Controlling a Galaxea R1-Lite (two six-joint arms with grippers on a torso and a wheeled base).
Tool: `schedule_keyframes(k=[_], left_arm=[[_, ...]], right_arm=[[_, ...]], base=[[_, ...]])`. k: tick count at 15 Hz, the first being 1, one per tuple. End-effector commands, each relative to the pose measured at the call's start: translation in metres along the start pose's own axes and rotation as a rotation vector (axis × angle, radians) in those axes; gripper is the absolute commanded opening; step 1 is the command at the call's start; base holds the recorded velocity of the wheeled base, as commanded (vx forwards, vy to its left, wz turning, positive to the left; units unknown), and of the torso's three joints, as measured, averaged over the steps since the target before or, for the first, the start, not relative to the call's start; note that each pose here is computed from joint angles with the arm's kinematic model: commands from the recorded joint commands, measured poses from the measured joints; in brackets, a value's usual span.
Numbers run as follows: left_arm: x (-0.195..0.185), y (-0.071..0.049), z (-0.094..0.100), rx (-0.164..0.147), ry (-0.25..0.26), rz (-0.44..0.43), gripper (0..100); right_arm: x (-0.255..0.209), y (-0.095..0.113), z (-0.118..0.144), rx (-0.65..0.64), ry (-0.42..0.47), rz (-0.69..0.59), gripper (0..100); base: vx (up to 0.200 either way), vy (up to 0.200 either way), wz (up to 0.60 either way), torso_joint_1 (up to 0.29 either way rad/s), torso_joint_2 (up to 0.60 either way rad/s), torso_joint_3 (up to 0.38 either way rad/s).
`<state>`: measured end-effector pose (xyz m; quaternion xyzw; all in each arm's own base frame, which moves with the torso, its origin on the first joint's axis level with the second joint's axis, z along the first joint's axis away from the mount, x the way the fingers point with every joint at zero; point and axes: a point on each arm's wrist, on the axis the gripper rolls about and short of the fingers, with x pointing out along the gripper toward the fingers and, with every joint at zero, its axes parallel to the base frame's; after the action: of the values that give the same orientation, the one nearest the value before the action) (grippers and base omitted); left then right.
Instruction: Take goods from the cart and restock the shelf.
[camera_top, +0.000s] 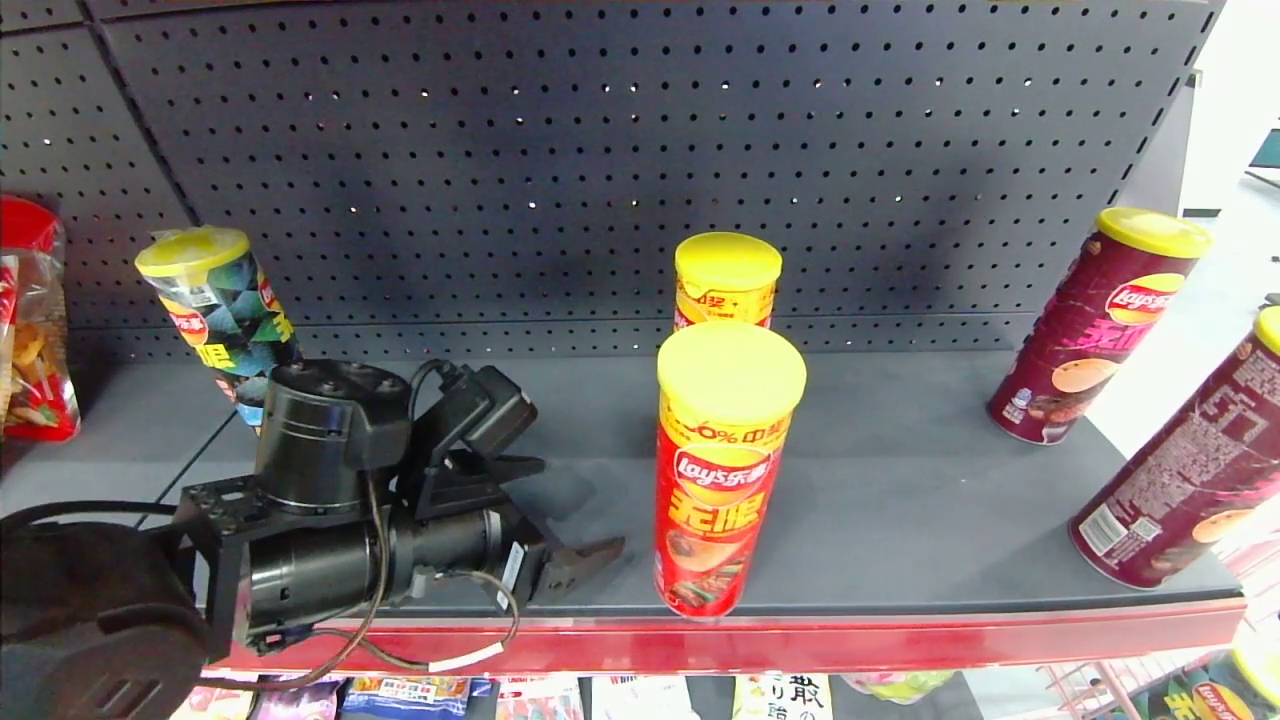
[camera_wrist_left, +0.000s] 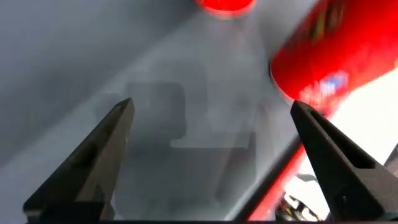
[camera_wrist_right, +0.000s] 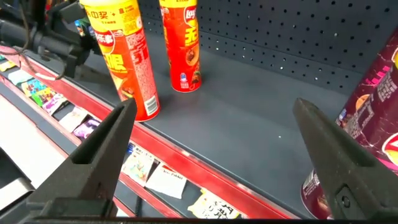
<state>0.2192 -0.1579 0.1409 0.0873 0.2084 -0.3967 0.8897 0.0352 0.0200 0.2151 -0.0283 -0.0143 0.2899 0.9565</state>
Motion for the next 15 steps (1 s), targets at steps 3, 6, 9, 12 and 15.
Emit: schedule_keyframes(k=[3, 6, 9, 12, 15], left_arm=[[0.015, 0.001, 0.005, 0.004, -0.001, -0.01, 100], [0.02, 0.001, 0.006, 0.006, 0.001, -0.015, 100], [0.025, -0.002, 0.007, 0.011, 0.004, -0.026, 100], [0.028, -0.001, 0.008, 0.011, 0.003, -0.027, 100], [0.031, -0.001, 0.01, 0.012, -0.001, -0.03, 100]], right_arm=[[0.002, 0.0, 0.0, 0.0, 0.006, 0.002, 100], [0.002, 0.0, 0.0, 0.002, 0.006, 0.002, 100], [0.002, 0.0, 0.0, 0.002, 0.008, 0.002, 100], [0.002, 0.0, 0.0, 0.002, 0.008, 0.002, 100], [0.002, 0.0, 0.0, 0.002, 0.008, 0.002, 100]], base=[[0.0, 0.0, 0.0, 0.0, 0.0, 0.0], [0.0, 0.0, 0.0, 0.0, 0.0, 0.0], [0.0, 0.0, 0.0, 0.0, 0.0, 0.0], [0.0, 0.0, 0.0, 0.0, 0.0, 0.0], [0.0, 0.0, 0.0, 0.0, 0.0, 0.0]])
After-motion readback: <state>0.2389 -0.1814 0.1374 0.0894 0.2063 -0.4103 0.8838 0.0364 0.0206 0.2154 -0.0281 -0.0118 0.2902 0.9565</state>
